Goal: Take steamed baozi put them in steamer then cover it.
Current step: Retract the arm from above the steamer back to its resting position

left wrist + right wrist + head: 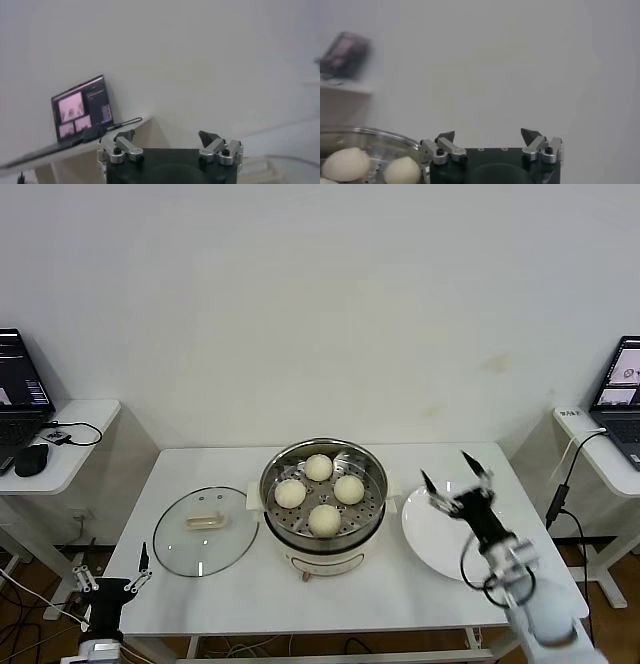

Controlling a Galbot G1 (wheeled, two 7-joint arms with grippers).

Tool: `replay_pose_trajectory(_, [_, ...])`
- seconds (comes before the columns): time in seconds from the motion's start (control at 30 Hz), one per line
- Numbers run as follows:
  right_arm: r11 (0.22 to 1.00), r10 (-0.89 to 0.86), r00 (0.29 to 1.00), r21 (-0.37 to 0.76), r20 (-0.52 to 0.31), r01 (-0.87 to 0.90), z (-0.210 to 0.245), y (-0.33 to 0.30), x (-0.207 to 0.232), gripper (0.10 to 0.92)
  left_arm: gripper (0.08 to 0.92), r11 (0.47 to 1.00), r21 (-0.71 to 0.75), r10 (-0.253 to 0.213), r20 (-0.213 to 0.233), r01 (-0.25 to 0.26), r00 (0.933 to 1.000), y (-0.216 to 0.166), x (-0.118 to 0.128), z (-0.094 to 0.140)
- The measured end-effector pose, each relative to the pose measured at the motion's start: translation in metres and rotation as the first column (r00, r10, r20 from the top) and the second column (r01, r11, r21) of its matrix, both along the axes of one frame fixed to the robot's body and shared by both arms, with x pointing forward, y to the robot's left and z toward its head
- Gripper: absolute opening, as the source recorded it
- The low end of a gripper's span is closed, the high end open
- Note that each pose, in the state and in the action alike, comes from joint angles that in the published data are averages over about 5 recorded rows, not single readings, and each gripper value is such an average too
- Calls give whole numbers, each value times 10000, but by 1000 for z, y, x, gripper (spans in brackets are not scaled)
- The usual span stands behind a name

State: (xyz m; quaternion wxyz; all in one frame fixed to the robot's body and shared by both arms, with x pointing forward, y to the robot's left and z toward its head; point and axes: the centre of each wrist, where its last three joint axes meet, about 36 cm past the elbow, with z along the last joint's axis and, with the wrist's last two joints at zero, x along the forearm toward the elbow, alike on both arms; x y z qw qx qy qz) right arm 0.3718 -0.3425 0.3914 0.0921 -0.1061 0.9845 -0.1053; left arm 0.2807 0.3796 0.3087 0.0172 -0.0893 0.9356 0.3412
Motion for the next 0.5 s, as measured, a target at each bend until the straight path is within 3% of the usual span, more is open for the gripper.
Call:
replay_pose_trajectory(0.17, [9913, -1295, 9916, 213, -61, 1296, -24, -14, -45, 823, 823, 9476, 2988, -972, -675, 1131, 9930, 15, 16, -4])
replay_pose_trajectory(0.33, [9704, -2397, 9708, 321, 39, 2395, -37, -25, -75, 823, 823, 8213, 5220, -1807, -1445, 2301, 9729, 21, 39, -7])
replay_pose_trajectory(0.5, [9474, -3191, 9477, 276, 88, 3188, -44, -34, -98, 823, 823, 7122, 6340, -2219, -2040, 3014, 9535, 22, 65, -9])
